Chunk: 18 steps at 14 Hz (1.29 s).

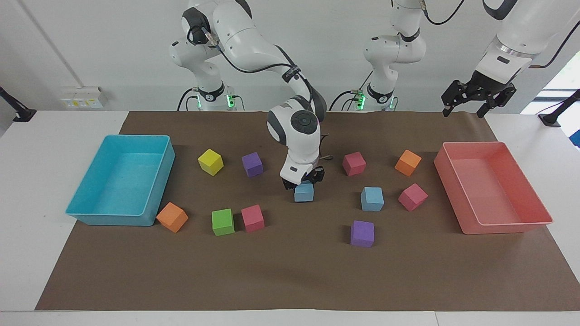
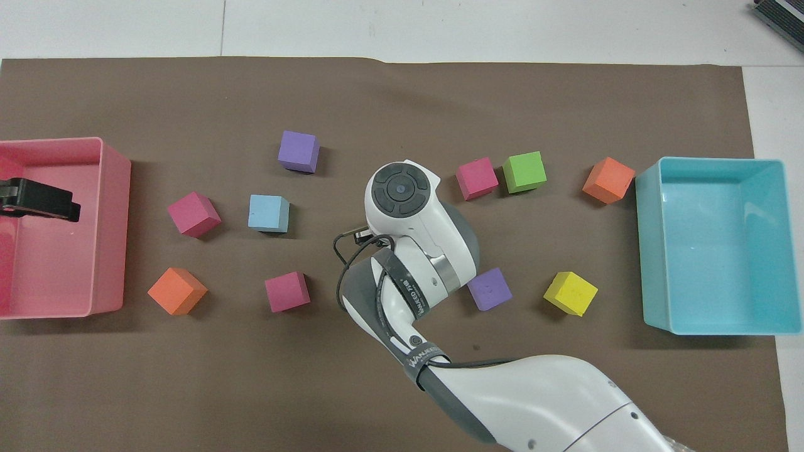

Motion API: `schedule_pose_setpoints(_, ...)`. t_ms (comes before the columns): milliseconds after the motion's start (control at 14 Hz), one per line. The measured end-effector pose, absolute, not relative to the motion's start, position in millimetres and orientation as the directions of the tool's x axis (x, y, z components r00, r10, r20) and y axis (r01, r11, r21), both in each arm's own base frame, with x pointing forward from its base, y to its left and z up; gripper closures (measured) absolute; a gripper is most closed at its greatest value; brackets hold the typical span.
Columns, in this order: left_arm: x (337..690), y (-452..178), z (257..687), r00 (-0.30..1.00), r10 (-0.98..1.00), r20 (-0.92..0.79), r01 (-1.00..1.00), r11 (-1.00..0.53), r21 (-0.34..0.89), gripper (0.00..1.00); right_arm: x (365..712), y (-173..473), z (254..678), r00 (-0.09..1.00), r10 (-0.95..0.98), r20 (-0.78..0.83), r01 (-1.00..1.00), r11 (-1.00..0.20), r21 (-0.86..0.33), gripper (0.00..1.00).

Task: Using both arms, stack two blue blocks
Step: 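Carry the light-blue cube with the right gripper toward the table center, then set the cube down with the right gripper while the left gripper reaches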

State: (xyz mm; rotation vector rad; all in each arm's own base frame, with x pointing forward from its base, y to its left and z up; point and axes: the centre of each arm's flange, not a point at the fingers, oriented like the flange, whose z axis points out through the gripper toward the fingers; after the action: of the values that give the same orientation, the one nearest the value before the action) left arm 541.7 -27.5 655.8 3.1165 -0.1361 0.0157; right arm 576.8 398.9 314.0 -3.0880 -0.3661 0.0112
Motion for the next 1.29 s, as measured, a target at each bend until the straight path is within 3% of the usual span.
schedule_pose_setpoints(429, 572, -34, 625, 0.995, -0.093, 0.037, -0.093, -0.995, 0.019, 0.0, 578, 395, 310, 0.978, 0.207, -0.022, 0.205, -0.977, -0.059, 0.38)
schedule_pose_setpoints(1214, 606, -127, 496, 0.992, -0.121, 0.047, -0.122, -0.992, 0.025, 0.0, 574, 393, 300, 0.965, 0.261, -0.034, 0.259, -0.964, -0.057, 0.38)
schedule_pose_setpoints(1286, 606, -136, 480, 0.992, -0.118, 0.051, -0.12, -0.992, 0.025, 0.0, 574, 393, 300, 0.964, 0.262, -0.035, 0.26, -0.964, -0.057, 0.31)
